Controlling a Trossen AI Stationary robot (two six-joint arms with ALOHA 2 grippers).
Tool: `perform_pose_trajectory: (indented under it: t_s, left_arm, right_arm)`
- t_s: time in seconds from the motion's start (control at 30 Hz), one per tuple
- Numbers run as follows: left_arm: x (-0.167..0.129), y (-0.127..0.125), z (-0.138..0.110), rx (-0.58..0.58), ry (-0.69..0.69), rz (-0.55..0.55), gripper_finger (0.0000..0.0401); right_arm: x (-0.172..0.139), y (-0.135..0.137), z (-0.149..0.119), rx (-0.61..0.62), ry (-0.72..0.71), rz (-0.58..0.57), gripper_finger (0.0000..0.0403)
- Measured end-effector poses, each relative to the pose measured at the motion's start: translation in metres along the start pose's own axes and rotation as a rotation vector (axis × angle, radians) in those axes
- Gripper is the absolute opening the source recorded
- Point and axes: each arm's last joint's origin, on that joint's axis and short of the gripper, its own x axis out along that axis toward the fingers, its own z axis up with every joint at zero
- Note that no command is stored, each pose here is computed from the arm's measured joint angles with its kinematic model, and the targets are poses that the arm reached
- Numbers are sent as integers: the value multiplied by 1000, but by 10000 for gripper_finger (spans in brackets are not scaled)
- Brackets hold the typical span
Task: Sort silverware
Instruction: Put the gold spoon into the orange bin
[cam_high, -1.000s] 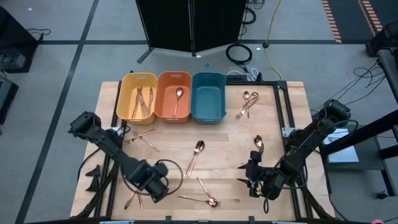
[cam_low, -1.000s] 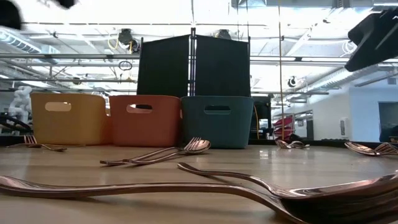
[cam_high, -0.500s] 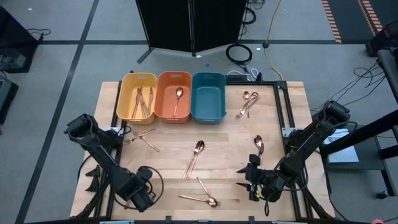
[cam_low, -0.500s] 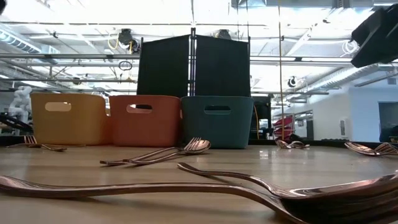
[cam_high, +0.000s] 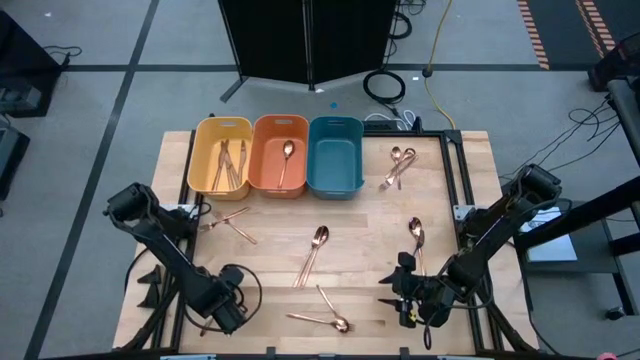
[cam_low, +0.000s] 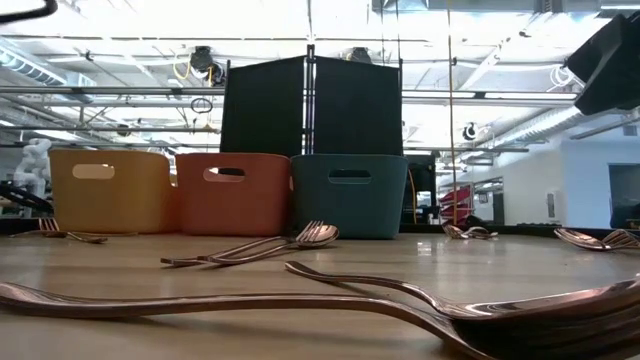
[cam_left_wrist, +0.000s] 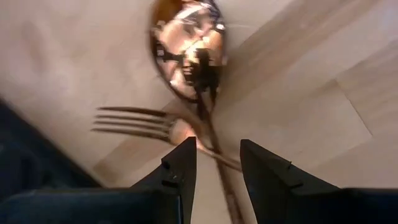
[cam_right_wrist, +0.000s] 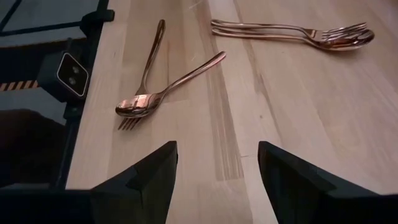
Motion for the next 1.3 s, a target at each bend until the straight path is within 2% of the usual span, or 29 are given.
perform_pose_trajectory:
  t_s: [0.3,0.5,0.7,0.8,1.0,1.17,1.3]
  left_arm:
    - [12,5,2,14,3,9,121]
    - [25,7,4,40,37,-50,121]
    - [28,10,4,65,45,-33,117]
    - [28,10,5,77,49,-25,93]
    - [28,12,6,82,42,-11,14]
    - [19,18,8,76,-68,-35,7]
    - [4,22,10,50,-159,-114,7]
  right_arm:
    - [0,0,0,-7,-1,0,215]
    - [0,0,0,-10,-2,0,215]
    - [0,0,0,-9,-2,0,215]
    - [0,0,0,-9,-1,0,215]
    - [0,0,0,-6,-2,0,215]
    - [0,0,0,-5,-2,1,215]
    - [0,0,0,1,-3,1,215]
